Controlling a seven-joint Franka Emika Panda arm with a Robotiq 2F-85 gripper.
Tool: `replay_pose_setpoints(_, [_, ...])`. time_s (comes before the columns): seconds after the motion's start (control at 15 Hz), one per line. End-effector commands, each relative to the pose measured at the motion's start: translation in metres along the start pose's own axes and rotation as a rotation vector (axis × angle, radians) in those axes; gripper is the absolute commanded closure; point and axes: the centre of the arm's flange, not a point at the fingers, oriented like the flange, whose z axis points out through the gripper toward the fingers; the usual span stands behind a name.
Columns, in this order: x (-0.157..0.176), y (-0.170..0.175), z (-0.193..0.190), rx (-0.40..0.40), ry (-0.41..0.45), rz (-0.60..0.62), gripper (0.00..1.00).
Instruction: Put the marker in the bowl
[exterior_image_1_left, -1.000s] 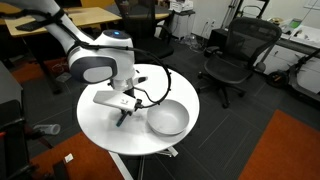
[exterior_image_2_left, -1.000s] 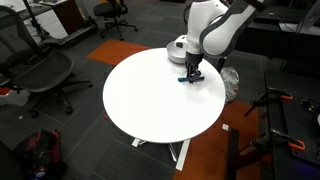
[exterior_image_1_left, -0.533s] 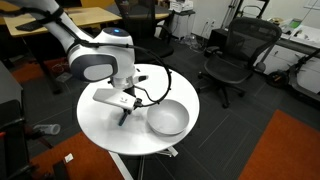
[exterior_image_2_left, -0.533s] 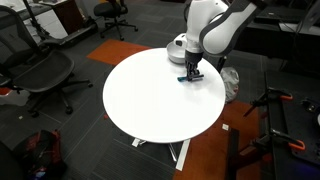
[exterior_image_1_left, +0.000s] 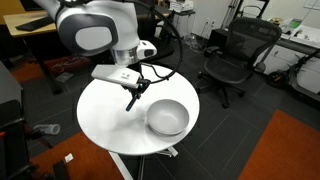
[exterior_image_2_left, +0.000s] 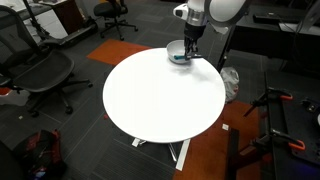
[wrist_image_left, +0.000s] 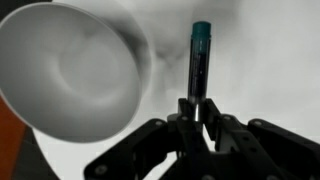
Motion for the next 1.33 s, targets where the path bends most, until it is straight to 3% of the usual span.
replay_pose_setpoints(0.0, [-0.005,0.025,-0.040,-0.059,0.031,-0.014,0.95])
replay_pose_setpoints(0.13, [-0.004,0.043,-0.050,-0.098,0.042,-0.055,0.95])
replay_pose_setpoints(0.53, [0.003,0.091,-0.054,-0.118,0.033,-0.158,0.95])
replay_pose_setpoints(1.27, [0.012,0.116,-0.003,-0.058,-0.052,-0.288,0.95])
